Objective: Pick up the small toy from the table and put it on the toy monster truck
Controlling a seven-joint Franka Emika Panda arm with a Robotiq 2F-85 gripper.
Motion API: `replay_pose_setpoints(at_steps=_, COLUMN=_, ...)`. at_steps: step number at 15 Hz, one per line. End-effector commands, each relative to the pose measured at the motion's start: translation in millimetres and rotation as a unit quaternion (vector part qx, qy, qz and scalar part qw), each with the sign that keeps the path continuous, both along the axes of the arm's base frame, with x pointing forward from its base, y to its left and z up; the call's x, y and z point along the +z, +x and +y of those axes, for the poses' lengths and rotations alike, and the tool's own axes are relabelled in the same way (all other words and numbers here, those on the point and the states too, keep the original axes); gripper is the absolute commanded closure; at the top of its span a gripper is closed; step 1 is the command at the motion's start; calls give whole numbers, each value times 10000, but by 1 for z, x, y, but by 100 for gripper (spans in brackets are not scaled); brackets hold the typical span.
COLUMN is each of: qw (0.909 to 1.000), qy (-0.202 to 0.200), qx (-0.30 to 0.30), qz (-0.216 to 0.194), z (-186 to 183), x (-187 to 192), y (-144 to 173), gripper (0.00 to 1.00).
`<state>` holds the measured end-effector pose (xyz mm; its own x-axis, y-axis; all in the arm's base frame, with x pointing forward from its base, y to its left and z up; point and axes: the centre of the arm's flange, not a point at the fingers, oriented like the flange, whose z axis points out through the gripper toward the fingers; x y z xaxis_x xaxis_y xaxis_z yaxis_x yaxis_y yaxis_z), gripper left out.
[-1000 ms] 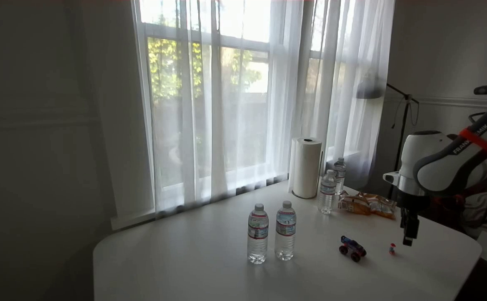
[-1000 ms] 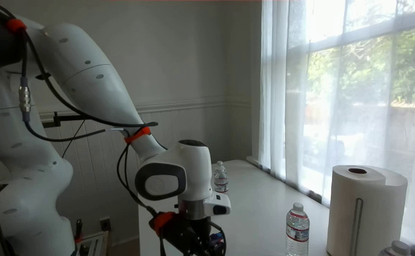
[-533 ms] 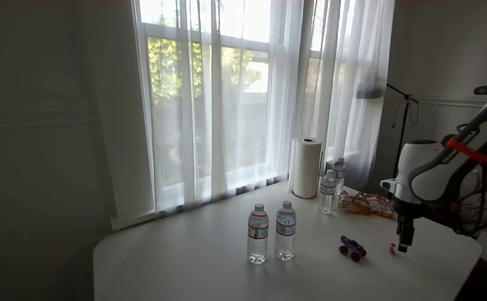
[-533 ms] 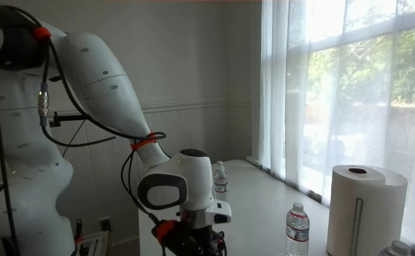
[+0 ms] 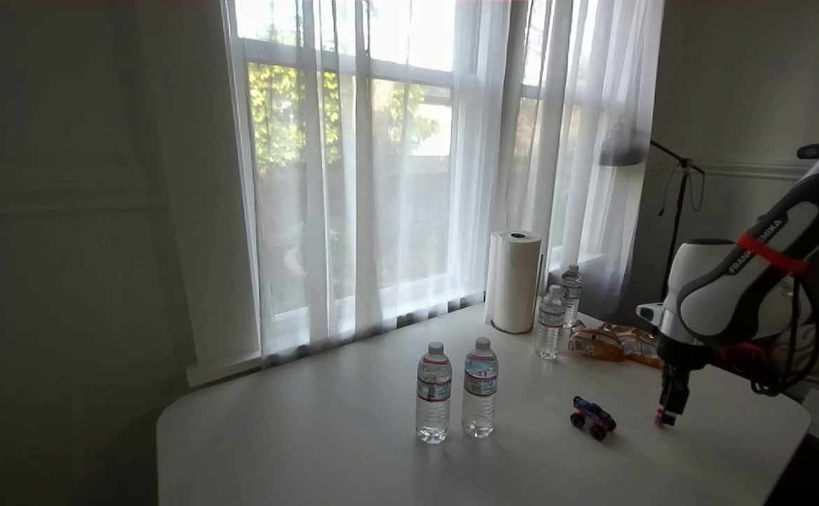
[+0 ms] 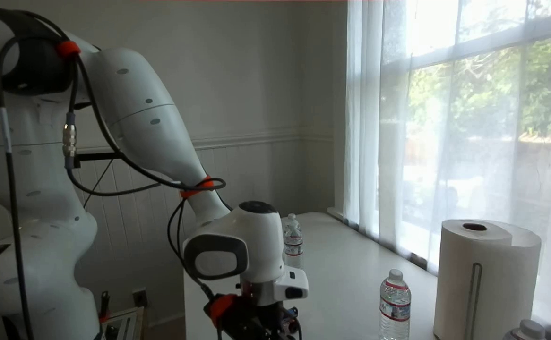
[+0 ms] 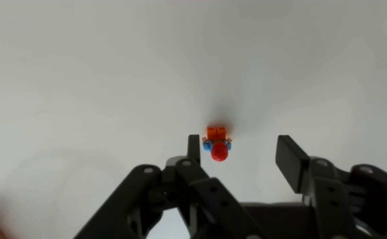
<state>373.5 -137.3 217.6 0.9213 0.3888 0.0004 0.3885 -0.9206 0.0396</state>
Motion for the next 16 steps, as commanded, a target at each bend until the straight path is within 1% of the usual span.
replay_pose_setpoints(at_steps=1, qw=9999, qy=-4, qx=70, qz=-101, z=-8, x=-6, y=4, gripper=30)
replay_pose_setpoints(at_steps=2, qw=9999, qy=4, qx=75, qz=-116, z=-9, x=-7, y=5, gripper=26)
replay_pose_setpoints(at_steps=3, qw=9999, qy=3, qx=83, qz=-124, z=-10, x=-8, y=6, gripper=29)
replay_pose_setpoints(at_steps=4, qw=9999, qy=6, qx=92, qz=-131, z=-10, x=-8, y=6, gripper=29)
replay_pose_setpoints(at_steps=6, qw=9998, qy=7, qx=122, qz=-145, z=-11, x=-9, y=8, gripper=35)
replay_pose_setpoints(at_steps=7, qw=9998, qy=8, qx=134, qz=-158, z=-12, x=-10, y=9, gripper=36)
replay_pose_setpoints(at_steps=8, qw=9998, qy=9, qx=142, qz=-163, z=-12, x=-10, y=10, gripper=41)
replay_pose_setpoints(at_steps=9, qw=9997, qy=11, qx=155, qz=-166, z=-12, x=-10, y=10, gripper=42)
replay_pose_setpoints(at_steps=10, qw=9997, qy=13, qx=165, qz=-165, z=-11, x=-11, y=11, gripper=51)
replay_pose_setpoints(at_steps=11, qw=9997, qy=17, qx=175, qz=-167, z=-11, x=-11, y=12, gripper=51)
replay_pose_setpoints(at_steps=12, qw=9997, qy=19, qx=193, qz=-169, z=-11, x=-11, y=13, gripper=55)
replay_pose_setpoints(at_steps=13, qw=9996, qy=21, qx=207, qz=-170, z=-11, x=-12, y=13, gripper=68)
replay_pose_setpoints(at_steps=14, qw=9996, qy=19, qx=220, qz=-170, z=-12, x=-12, y=14, gripper=78)
replay_pose_setpoints(at_steps=15, qw=9996, qy=16, qx=229, qz=-165, z=-12, x=-12, y=15, gripper=81)
replay_pose_setpoints(at_steps=16, qw=9996, qy=13, qx=230, qz=-158, z=-12, x=-12, y=16, gripper=89)
